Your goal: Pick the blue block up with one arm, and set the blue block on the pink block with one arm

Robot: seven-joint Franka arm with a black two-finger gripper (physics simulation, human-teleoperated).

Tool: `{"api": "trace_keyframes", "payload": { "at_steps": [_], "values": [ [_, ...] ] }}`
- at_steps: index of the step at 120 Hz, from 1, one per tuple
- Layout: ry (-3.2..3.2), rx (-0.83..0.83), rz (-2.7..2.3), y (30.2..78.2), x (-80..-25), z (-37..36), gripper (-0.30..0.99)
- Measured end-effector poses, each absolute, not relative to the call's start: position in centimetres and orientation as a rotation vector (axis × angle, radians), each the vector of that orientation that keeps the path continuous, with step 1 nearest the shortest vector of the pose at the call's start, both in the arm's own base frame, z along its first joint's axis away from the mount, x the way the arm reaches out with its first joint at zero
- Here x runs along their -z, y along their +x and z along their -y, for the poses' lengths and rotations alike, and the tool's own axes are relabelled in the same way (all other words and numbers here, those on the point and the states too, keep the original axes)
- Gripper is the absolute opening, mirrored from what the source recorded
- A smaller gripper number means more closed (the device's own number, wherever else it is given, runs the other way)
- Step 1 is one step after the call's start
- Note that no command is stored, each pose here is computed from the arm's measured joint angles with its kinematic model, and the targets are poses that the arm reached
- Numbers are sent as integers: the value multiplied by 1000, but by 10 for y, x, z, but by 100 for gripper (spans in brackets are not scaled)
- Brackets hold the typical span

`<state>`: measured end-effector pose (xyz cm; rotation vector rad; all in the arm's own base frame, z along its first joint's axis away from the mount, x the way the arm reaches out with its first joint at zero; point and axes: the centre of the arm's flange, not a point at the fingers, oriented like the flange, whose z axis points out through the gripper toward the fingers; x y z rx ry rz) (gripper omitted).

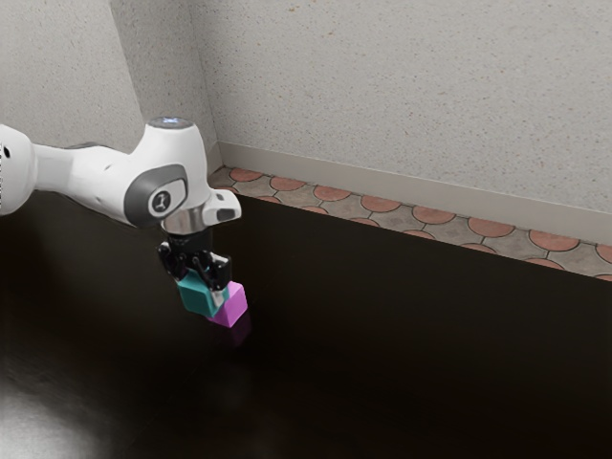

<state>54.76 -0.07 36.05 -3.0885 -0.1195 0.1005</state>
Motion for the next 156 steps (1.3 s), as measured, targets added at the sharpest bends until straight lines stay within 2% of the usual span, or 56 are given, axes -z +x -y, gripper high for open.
{"api": "trace_keyframes", "payload": {
  "at_steps": [29,57,98,114,141,156],
  "values": [
    [-3127,-159,86,602,-355,-36,36],
    [-3132,-223,-24,619,-341,-36,36],
    [-3111,-241,-149,621,-346,-35,61],
    [-3081,-150,-203,613,-405,-21,65],
    [-2939,90,-401,553,-599,13,68],
    [-2801,84,-718,524,-644,101,68]
  ]
}}
